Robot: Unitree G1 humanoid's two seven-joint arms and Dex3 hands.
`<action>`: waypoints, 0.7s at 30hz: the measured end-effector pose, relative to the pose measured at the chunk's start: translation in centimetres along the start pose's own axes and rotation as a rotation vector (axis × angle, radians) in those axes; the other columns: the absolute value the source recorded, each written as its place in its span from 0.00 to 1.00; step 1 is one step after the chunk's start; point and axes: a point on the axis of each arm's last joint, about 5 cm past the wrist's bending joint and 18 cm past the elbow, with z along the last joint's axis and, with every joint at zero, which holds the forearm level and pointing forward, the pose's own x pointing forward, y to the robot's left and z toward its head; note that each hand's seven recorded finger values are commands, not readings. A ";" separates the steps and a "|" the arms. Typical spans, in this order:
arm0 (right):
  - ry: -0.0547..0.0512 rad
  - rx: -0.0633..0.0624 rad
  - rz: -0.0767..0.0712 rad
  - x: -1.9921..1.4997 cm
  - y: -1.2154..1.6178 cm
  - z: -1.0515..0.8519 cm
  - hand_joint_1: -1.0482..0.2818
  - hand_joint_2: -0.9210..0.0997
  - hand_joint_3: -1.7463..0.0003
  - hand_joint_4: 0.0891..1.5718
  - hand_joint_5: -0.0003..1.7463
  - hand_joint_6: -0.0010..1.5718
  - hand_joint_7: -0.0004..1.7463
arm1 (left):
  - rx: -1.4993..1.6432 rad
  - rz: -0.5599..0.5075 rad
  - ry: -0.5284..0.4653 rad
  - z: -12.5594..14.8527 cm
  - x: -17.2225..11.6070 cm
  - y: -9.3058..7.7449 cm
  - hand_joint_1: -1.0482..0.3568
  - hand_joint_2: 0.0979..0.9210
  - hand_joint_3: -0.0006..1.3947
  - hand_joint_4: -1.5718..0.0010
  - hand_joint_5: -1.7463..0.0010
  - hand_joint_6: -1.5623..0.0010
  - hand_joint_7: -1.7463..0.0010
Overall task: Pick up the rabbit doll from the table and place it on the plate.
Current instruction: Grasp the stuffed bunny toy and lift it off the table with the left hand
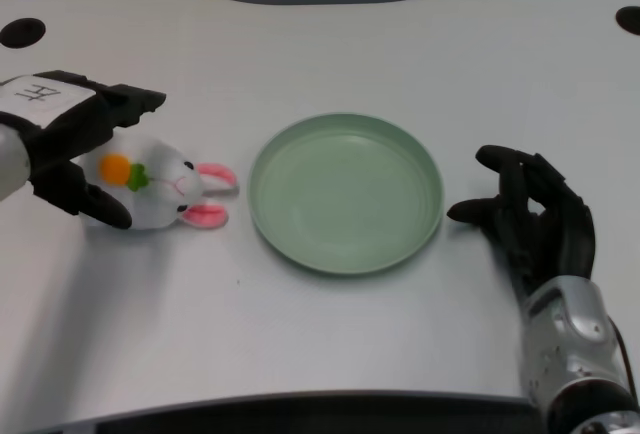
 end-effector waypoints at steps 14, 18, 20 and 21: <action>-0.005 -0.001 -0.017 0.02 0.04 0.06 0.47 0.00 0.79 0.48 0.74 0.45 0.53 | 0.077 -0.070 0.043 0.2 3.3 -1.9 0.02 0.96 0.01 0.95 0.98 0.88 0.96; -0.004 0.001 -0.008 0.01 -0.01 0.06 0.48 0.00 0.79 0.48 0.74 0.45 0.52 | 0.080 -0.078 0.041 0.0 3.9 -2.6 0.03 0.95 0.00 0.90 0.95 0.86 0.97; -0.006 0.005 -0.007 -0.01 0.00 0.05 0.48 0.00 0.78 0.47 0.74 0.45 0.52 | 0.090 -0.079 0.042 -0.1 4.1 -3.0 0.05 0.93 0.00 0.86 0.93 0.86 0.97; -0.008 0.005 -0.007 -0.03 0.00 0.06 0.48 0.00 0.78 0.47 0.74 0.45 0.53 | 0.090 -0.079 0.044 -0.3 4.2 -3.3 0.07 0.92 0.00 0.85 0.93 0.85 0.97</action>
